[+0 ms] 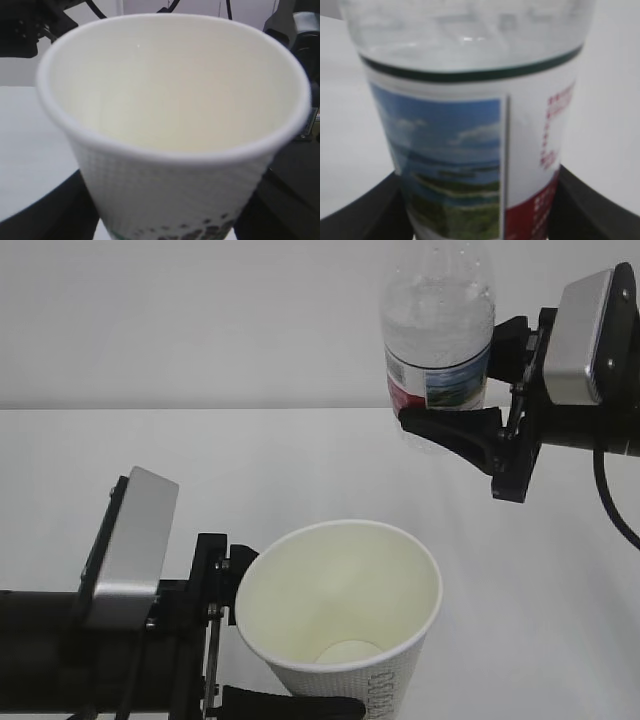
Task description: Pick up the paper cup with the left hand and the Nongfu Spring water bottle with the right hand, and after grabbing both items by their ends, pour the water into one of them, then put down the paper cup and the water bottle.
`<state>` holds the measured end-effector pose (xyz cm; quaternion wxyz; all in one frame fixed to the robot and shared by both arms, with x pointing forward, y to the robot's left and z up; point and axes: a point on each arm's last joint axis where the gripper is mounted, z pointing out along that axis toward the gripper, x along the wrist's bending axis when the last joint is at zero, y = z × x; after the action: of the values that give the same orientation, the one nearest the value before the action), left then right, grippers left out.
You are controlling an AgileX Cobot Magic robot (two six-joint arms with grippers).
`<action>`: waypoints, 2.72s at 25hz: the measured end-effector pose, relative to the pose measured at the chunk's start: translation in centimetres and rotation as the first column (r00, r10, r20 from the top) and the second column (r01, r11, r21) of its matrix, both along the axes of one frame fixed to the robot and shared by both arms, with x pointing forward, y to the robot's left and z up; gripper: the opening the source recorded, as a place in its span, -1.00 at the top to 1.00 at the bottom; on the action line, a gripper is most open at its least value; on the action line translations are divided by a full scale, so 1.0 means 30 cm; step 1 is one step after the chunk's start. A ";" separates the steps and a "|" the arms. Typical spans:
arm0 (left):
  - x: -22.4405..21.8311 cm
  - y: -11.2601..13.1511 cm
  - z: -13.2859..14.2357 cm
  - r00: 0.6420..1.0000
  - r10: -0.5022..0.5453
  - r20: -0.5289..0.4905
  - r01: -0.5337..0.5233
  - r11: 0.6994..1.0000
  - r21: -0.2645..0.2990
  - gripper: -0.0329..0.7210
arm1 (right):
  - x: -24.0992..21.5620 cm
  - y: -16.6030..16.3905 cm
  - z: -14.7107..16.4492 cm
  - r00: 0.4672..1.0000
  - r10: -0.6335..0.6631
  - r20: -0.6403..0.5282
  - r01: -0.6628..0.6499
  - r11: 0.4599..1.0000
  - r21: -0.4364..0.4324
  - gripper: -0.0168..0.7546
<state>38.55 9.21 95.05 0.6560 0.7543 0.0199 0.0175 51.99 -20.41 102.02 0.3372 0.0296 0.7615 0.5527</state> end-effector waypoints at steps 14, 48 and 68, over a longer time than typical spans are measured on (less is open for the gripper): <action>-0.003 0.002 -0.016 1.000 -0.012 0.009 0.011 0.999 0.053 -0.51 | 0.000 -0.002 0.003 0.992 0.023 0.125 -0.012 0.996 -0.091 -0.35; 0.076 -0.036 0.033 0.995 0.087 0.046 -0.089 0.996 0.029 -0.51 | 0.014 -0.009 0.020 0.924 0.042 0.380 0.043 0.976 -0.215 -0.35; 0.076 -0.039 0.036 0.996 0.076 0.054 -0.077 0.997 0.029 -0.51 | 0.029 -0.020 0.038 0.844 0.033 0.535 0.132 0.954 -0.268 -0.35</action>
<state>40.83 8.05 96.12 0.6433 0.7624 0.0311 0.0629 52.87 -21.00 103.15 0.5504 -0.1560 0.7100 0.4106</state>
